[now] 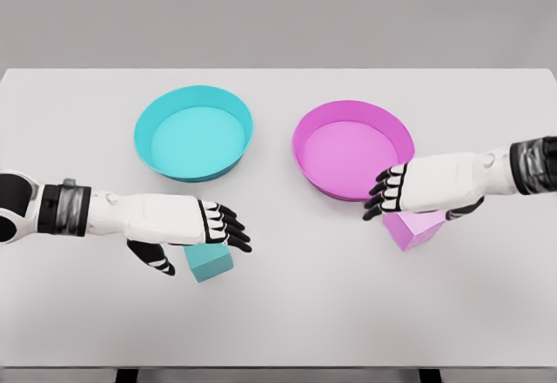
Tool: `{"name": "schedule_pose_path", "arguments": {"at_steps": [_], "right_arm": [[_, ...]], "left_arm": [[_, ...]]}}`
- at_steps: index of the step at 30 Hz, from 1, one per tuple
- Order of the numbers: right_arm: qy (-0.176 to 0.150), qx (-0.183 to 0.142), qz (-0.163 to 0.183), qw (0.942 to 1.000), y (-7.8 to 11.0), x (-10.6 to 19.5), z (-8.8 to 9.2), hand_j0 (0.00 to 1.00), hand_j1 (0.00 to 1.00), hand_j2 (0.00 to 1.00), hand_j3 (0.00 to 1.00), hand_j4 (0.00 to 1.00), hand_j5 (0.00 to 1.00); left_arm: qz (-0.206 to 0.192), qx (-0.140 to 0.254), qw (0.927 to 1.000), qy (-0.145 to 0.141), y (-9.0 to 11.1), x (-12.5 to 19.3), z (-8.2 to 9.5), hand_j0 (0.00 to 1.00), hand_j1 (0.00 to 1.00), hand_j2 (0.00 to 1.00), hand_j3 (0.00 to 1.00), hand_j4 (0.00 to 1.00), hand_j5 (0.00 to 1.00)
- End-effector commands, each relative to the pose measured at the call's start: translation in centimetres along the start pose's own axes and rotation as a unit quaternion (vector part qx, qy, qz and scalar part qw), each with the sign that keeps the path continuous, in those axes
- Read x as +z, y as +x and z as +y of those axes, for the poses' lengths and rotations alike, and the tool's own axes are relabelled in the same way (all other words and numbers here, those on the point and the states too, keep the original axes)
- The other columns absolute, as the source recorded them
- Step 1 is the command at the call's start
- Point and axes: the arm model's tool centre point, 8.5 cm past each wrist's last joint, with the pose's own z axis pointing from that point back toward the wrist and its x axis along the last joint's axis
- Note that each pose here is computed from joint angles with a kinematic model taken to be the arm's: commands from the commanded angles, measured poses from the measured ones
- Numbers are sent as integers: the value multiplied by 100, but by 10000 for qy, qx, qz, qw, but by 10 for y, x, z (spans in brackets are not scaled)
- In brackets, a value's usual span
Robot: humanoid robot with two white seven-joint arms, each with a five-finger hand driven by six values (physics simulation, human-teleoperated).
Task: Place the blocks in the corresponding plates according to their colors
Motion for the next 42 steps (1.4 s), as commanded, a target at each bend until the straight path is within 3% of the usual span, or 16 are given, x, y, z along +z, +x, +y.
{"name": "schedule_pose_path", "arguments": {"at_steps": [1, 9, 14, 25, 29, 31, 36, 42], "right_arm": [[19, -40, -23, 10000, 1, -2, 2, 100, 100, 100, 100, 100, 100], [36, -6, -13, 10000, -1, -4, 2, 100, 100, 100, 100, 100, 100], [-31, 90, 29, 10000, -8, -10, -9, 100, 100, 100, 100, 100, 100], [232, 100, 250, 9994, -12, 1, 7, 100, 100, 100, 100, 100, 100], [329, 56, 149, 9993, -8, -4, 14, 100, 100, 100, 100, 100, 100], [406, 38, 38, 9992, -3, -10, 19, 100, 100, 100, 100, 100, 100], [425, 49, 30, 9991, -2, -10, 19, 100, 100, 100, 100, 100, 100], [428, 46, 46, 9991, -3, -9, 20, 100, 100, 100, 100, 100, 100]], "left_arm": [[18, -19, 10000, 4, -2, -3, 0, 100, 100, 100, 100, 100, 100], [60, -96, 9999, -28, -5, -10, -1, 100, 100, 100, 100, 100, 100], [107, -134, 9998, -60, -9, -15, -3, 100, 100, 100, 100, 100, 100], [214, -52, 9996, -147, -18, -22, -14, 100, 100, 100, 100, 100, 100], [210, -49, 9997, -153, -18, -23, -15, 90, 90, 90, 90, 90, 90], [207, -42, 9997, -155, -18, -23, -15, 77, 77, 77, 77, 77, 77], [193, -8, 9997, -160, -17, -23, -18, 58, 58, 58, 58, 58, 58], [191, -26, 9997, -139, -16, -23, -17, 50, 50, 50, 50, 50, 50]]}}
